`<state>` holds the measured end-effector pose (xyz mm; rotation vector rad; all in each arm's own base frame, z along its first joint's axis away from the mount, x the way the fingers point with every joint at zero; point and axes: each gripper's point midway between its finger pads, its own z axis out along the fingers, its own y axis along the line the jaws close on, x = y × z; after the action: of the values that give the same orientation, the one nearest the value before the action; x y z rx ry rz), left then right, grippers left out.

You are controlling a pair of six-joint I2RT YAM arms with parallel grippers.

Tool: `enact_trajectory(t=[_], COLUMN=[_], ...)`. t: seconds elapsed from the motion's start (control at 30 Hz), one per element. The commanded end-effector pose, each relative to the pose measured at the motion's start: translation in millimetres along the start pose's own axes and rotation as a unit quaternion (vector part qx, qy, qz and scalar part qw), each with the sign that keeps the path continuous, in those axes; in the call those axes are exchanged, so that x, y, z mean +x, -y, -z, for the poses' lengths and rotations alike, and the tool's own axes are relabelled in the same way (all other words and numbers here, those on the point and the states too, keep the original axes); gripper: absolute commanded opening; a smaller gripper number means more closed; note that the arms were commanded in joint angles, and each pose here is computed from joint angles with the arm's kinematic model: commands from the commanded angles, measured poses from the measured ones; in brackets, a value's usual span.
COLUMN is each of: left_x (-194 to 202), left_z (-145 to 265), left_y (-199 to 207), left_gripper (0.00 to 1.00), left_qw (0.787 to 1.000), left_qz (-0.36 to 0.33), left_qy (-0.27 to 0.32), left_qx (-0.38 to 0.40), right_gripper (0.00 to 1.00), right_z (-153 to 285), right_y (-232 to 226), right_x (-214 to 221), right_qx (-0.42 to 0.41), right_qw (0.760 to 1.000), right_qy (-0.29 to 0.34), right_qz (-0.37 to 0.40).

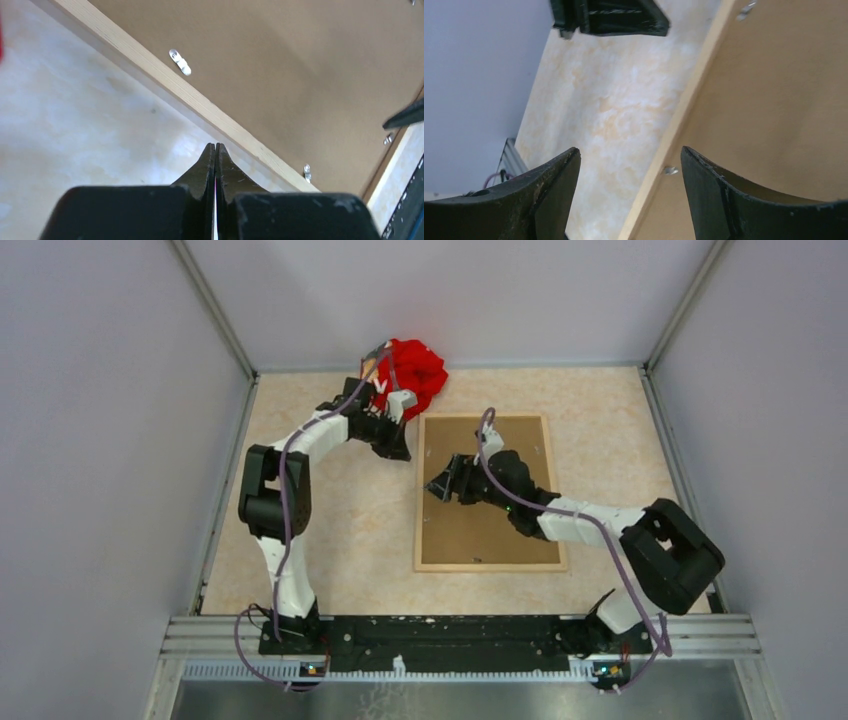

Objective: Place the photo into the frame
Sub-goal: Install the photo frame at the center of the board.

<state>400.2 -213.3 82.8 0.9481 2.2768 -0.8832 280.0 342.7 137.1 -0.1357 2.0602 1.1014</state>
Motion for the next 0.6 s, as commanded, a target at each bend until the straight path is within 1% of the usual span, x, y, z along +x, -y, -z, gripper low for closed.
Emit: enact_trajectory(t=[0.0,0.1,0.23,0.37,0.57], left_x=[-20,-21,-24,-25,-9], left_z=[-13,-25,-33,-37,-44], left_y=[-8,-17,-17,-14,-15], left_gripper=[0.01,0.01,0.01,0.0,0.0], left_qw=[0.999,0.998,0.996,0.994,0.993], left_qz=[0.029,0.048,0.068,0.081,0.096], left_qy=[0.026,0.022,0.027,0.03,0.017], left_qx=[0.017,0.024,0.05,0.068,0.072], right_gripper=[0.73,0.73,0.72,0.71,0.7], right_z=[-9,-22,-49,-76,-105], right_y=[19,29,44,52,61], right_x=[-30,-50,-63,-67,-66], right_qx=[0.005,-0.007,-0.015,-0.016,-0.018], right_qw=[1.0,1.0,0.999,0.999,0.998], right_qy=[0.004,0.009,-0.004,-0.024,-0.036], right_qz=[-0.003,-0.023,-0.037,-0.038,-0.052])
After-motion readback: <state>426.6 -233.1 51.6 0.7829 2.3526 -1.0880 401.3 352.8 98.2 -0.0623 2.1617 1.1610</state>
